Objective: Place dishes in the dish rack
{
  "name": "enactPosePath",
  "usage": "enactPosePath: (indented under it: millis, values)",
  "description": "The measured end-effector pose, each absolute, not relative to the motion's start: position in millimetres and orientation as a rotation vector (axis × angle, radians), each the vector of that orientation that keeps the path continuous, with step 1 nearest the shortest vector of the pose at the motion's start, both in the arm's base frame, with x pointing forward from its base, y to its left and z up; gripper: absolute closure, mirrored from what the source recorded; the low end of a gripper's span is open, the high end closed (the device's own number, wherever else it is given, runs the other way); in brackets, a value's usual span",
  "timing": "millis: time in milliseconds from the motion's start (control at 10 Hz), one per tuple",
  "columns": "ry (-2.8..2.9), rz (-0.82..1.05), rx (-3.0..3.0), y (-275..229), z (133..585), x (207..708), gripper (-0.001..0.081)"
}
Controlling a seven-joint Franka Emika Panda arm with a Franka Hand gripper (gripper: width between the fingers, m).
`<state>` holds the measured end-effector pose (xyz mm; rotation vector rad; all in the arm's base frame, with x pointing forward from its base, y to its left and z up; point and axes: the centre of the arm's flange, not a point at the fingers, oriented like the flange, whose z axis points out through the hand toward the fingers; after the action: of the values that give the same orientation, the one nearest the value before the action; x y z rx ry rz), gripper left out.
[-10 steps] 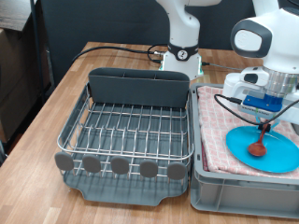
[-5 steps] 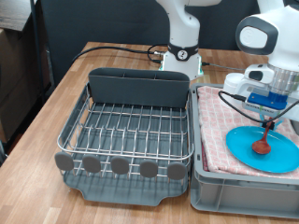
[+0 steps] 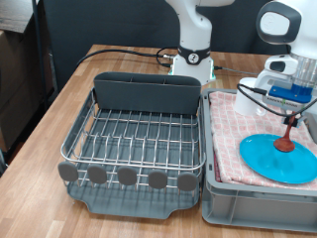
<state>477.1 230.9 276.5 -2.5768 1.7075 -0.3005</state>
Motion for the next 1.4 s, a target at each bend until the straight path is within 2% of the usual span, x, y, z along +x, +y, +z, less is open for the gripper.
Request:
enactPosePath:
  millis: [600,900,1400]
  values:
    - [1.833,-0.282,-2.465,210.9,337.2,465.7,0.0714]
    - [1.91,-0.286,-2.41,201.0,336.4,465.2,0.0714]
    - [2.213,-0.296,-2.147,152.8,348.2,431.3,0.0714]
